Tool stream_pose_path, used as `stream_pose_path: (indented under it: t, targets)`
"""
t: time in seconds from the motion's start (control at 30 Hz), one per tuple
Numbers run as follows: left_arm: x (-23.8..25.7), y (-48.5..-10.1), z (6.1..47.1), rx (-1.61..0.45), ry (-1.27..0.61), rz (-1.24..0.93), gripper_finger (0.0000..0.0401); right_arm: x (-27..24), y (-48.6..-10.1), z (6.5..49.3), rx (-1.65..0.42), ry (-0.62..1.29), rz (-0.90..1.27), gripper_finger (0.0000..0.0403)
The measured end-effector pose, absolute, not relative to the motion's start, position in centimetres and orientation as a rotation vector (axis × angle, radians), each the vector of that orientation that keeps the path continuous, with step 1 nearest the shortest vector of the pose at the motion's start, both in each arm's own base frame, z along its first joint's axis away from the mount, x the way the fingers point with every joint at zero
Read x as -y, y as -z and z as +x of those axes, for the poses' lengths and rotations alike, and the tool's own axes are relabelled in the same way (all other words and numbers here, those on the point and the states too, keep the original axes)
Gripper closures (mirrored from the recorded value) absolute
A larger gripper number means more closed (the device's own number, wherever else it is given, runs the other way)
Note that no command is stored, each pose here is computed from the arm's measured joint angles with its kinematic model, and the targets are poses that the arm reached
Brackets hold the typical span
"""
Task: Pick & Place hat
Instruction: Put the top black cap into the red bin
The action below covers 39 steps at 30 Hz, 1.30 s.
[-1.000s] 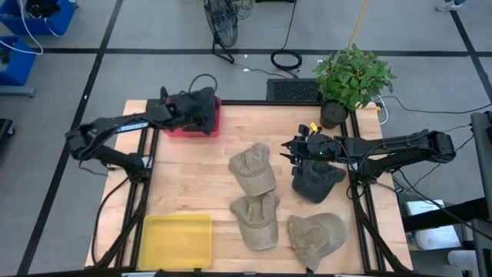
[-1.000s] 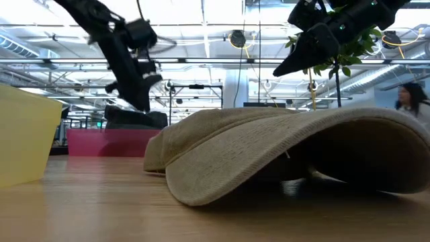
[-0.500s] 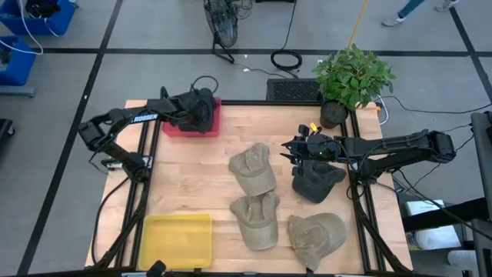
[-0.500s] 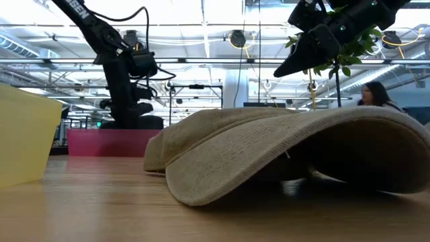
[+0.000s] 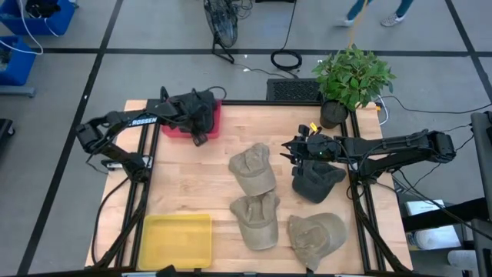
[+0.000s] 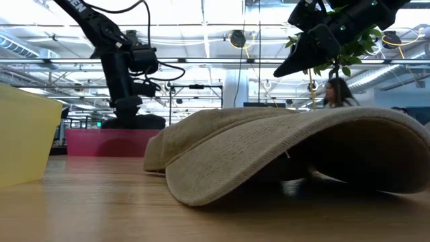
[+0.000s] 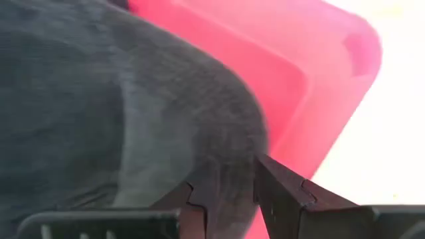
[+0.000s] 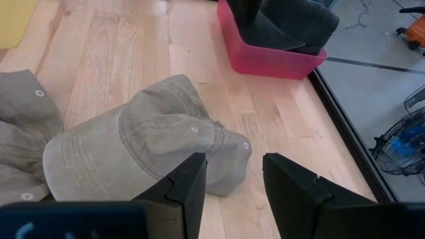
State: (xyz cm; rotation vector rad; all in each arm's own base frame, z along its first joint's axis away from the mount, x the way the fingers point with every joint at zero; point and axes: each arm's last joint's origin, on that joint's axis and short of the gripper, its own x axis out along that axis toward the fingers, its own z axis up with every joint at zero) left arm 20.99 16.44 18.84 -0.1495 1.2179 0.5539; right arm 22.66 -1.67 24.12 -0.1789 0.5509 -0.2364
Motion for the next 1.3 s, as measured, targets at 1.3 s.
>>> stream_pose_path:
  t: [1.3]
  targets:
    - [-18.6, -18.8, 22.4, -1.191, -0.828, 0.053, 0.0302, 1.7, -24.0, 22.6, -0.565, 0.239, -0.175, 0.0268]
